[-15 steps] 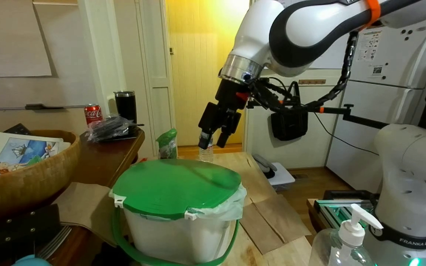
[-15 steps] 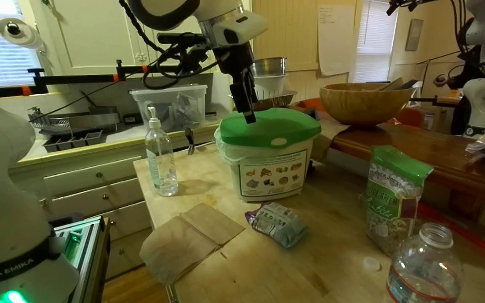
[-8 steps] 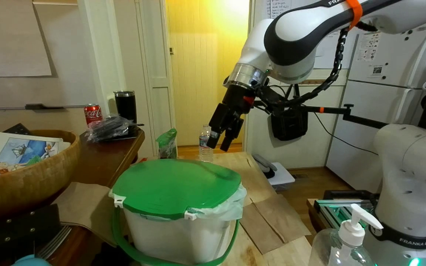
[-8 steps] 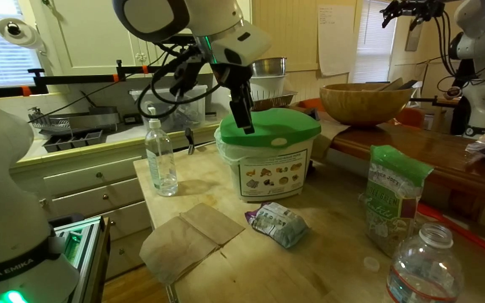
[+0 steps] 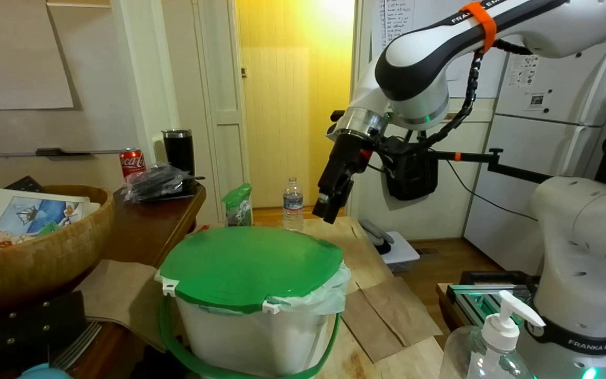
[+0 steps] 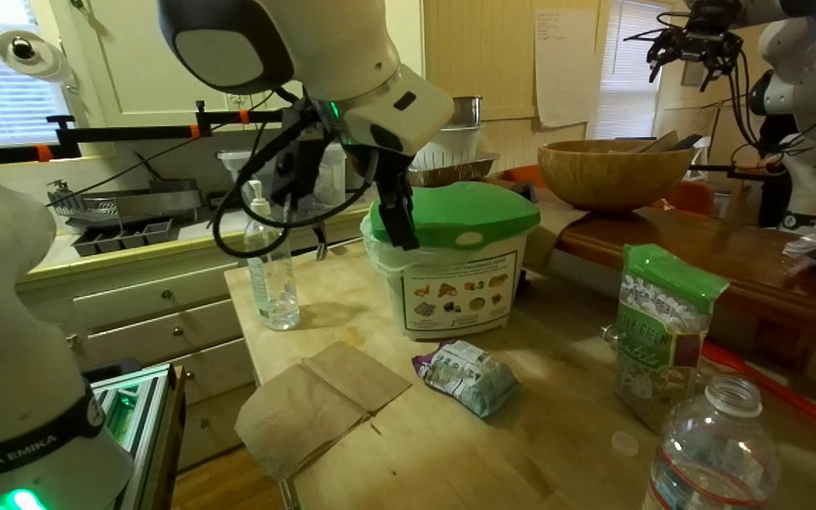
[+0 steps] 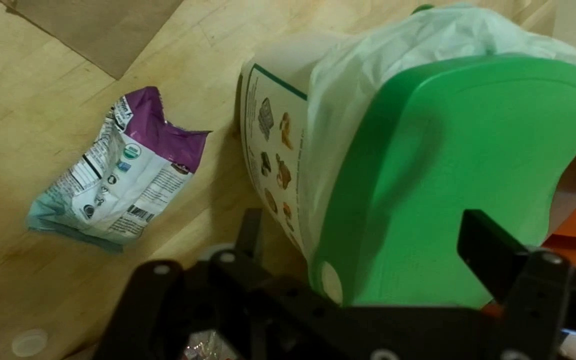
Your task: Open the bin, take the blue object and then put it back, then close the bin
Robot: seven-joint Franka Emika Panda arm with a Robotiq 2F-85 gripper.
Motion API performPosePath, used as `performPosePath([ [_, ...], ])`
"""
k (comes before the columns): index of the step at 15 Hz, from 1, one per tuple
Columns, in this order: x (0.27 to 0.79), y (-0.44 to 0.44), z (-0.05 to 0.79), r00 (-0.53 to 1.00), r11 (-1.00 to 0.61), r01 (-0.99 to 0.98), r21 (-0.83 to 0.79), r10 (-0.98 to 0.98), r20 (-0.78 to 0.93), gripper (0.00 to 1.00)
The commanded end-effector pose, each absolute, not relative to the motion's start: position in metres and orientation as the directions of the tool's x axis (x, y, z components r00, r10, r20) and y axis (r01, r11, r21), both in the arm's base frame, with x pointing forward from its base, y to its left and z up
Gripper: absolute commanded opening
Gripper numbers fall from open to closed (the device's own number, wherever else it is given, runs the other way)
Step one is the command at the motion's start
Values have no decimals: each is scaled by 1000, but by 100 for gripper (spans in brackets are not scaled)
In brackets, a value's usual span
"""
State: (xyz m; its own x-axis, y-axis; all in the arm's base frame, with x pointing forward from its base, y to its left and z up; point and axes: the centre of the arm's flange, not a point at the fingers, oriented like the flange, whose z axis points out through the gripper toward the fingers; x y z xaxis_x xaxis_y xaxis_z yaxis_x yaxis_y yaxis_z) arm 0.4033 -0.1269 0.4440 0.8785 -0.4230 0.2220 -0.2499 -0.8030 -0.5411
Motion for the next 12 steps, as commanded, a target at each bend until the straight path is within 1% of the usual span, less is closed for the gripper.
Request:
performPosePath([
  [1,402,-128,442,879,-802,-247,-544,-422,223,100],
  [4,402,-128,442,880,-802,-242,-546,-419,225,100],
  [9,405,-136,437,824,-658,-277,-700,-538,180,100],
  [12,404,-145,432,799,-580,-297,-759,-586,136,100],
])
